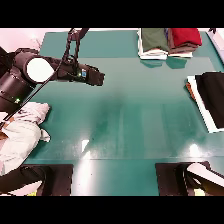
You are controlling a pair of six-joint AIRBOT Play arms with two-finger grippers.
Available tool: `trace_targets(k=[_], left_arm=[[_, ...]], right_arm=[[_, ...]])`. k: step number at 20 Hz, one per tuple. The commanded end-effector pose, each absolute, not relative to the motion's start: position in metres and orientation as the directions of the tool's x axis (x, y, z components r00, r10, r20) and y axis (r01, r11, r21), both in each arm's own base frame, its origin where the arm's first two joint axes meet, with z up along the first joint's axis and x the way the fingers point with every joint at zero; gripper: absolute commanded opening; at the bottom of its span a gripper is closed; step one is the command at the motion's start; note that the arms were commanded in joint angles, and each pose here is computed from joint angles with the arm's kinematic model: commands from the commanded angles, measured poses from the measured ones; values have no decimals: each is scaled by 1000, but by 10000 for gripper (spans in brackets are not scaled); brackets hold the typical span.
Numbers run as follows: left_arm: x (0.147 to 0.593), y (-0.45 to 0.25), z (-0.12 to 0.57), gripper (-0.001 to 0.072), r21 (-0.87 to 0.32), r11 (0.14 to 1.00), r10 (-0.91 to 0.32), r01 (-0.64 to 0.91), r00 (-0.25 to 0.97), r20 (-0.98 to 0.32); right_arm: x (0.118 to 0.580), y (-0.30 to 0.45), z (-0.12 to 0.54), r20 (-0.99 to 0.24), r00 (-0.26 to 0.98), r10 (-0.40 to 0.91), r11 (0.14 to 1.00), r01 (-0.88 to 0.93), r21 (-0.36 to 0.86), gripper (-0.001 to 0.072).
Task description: Fold the shirts.
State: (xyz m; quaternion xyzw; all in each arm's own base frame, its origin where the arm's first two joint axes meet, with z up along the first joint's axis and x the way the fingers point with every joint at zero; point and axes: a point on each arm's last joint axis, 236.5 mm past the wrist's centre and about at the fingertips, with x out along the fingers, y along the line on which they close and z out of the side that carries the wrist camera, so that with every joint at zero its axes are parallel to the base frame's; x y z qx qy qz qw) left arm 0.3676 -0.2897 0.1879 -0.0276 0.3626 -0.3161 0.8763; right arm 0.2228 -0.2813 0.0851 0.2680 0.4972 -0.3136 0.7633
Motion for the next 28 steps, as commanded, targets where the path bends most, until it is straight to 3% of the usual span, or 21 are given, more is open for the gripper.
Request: trace_targets(k=[1,3,6,9,13,15,17,21,28], left_arm=[[367,-290,187,29,-271,797,-573,539,535,-621],[368,-290,187,29,-272,797,-574,540,536,-619],[369,-290,189,29,-271,797,-575,540,541,-613],[369,-290,188,29,-268,798,-573,540,542,-615],[367,-289,187,29,-268,798,-571,539,535,-623],[367,-289,187,29,-268,798,-571,539,535,-623],[367,-289,187,30,-269,798,-571,539,535,-623],[367,-289,187,29,-268,798,-571,539,535,-623],[367,-289,187,30,-268,798,-571,539,535,-623]], right_arm=[[217,-292,110,-907,325,-267,643,761,84,531],[259,-276,147,-847,470,-249,699,692,179,530],[331,-201,189,-762,643,-79,825,471,312,529],[375,-102,193,-751,651,110,918,223,328,529],[395,23,182,-762,566,314,942,-83,326,511],[393,72,175,-771,509,383,924,-221,314,349],[386,111,170,-777,457,432,894,-332,302,13],[378,155,173,-762,432,482,853,-429,296,19],[378,155,172,-764,428,483,853,-428,299,19]])
